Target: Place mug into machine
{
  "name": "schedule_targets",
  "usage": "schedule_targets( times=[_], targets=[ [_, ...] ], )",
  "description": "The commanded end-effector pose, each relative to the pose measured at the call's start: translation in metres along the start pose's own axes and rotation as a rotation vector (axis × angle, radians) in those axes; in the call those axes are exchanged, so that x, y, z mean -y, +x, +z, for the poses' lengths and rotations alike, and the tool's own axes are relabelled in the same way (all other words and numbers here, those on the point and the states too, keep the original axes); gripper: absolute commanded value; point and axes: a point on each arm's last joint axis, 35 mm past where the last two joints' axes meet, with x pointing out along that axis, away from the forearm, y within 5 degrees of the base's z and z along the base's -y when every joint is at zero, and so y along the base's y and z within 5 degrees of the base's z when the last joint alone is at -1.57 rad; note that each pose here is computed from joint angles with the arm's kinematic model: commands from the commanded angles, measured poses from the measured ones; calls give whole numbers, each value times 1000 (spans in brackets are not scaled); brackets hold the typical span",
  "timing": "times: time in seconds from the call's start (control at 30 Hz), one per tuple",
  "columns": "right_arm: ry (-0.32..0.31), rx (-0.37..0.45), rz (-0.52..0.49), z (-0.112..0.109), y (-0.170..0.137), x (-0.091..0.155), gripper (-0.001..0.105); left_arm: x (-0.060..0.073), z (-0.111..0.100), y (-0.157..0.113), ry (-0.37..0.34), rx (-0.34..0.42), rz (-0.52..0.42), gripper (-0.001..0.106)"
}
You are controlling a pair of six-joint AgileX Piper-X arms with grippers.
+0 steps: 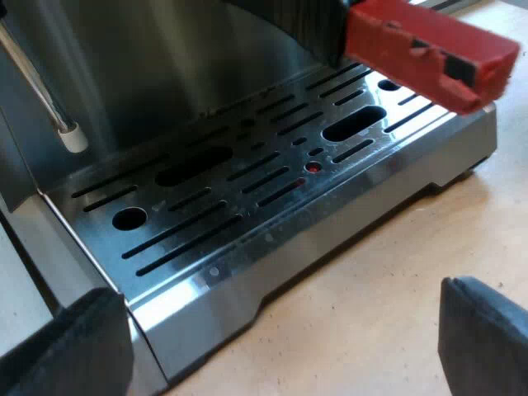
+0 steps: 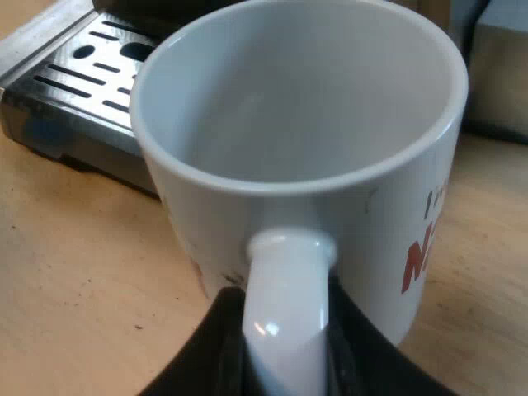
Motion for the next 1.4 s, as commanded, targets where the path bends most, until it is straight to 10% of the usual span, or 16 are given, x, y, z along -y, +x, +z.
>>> schedule_targets(
  times=[0.03, 0.4, 0.77, 1.4],
  targets=[
    [-54, 66, 24, 14, 5, -2, 0, -1, 4, 7, 3, 18, 2, 77],
    [-112, 77, 16, 28, 57, -35, 0, -2, 5, 23, 17, 34, -69, 77],
    [5, 108, -45, 26, 100, -51, 0, -1, 6, 24, 28, 70, -96, 77],
    [-5, 44, -51, 51, 172, -52, 0, -1, 6, 24, 23, 72, -107, 77]
  ],
)
